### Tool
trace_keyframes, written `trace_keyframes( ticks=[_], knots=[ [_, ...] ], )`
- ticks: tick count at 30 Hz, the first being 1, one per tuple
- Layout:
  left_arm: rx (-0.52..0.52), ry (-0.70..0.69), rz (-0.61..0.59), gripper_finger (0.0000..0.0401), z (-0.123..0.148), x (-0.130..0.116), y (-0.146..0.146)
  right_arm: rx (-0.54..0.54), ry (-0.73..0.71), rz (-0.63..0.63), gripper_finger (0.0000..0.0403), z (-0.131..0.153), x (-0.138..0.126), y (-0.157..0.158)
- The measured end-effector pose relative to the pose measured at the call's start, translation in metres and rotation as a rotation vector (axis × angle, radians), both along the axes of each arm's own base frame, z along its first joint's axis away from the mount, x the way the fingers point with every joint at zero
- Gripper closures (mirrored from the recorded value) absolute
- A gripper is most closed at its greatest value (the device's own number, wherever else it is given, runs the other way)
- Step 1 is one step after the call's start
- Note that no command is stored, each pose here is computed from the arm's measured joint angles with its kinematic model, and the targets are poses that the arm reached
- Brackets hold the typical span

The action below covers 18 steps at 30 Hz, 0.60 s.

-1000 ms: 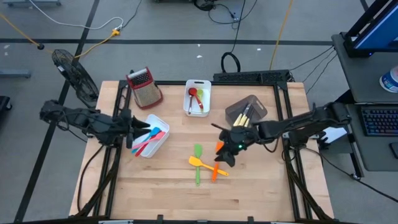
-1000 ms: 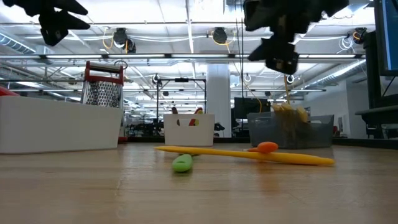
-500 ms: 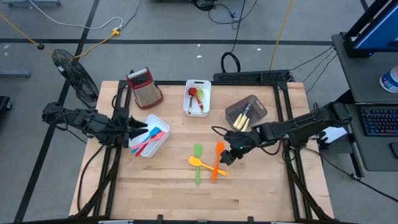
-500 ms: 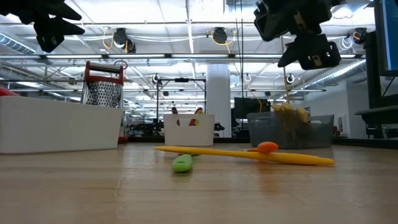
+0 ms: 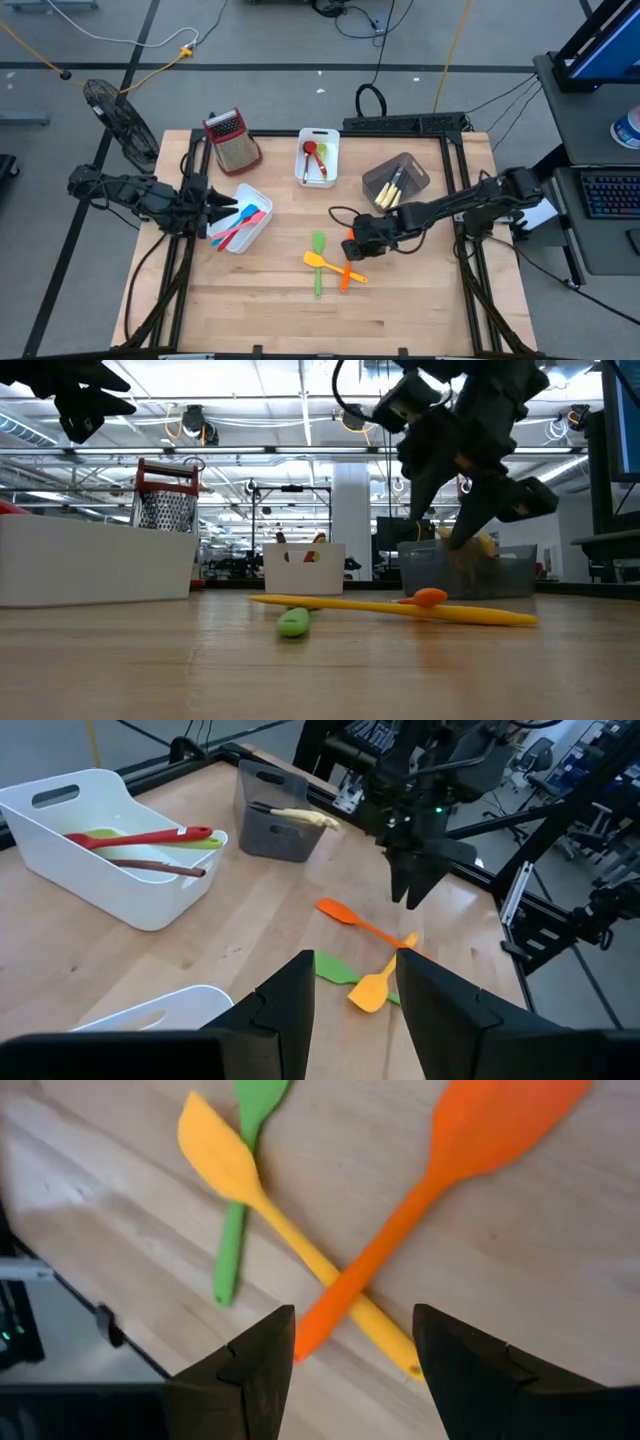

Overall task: Pick & Place Kitchen Items
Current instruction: Put the orange spatula into the bottom white bin

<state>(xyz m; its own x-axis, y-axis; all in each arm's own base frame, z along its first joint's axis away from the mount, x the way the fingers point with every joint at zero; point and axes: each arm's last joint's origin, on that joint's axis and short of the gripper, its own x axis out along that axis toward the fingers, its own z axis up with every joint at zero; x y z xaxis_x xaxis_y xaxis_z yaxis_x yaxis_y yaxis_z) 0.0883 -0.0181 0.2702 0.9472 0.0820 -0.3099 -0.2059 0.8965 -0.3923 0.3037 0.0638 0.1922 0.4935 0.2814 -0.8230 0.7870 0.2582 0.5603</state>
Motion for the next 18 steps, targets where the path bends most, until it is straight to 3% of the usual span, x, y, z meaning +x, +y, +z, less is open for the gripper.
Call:
trace_keyframes(
  ticks=[7, 18],
  knots=[
    [0.016, 0.001, -0.005, 0.0254, 0.0, 0.0, 0.0, 0.038, -0.001, -0.058, 0.0207, -0.02, 0.016, 0.001],
    [0.025, 0.003, -0.034, 0.0254, 0.0, 0.0, -0.001, 0.049, 0.112, -0.12, 0.0207, -0.058, 0.025, 0.001]
  ],
)
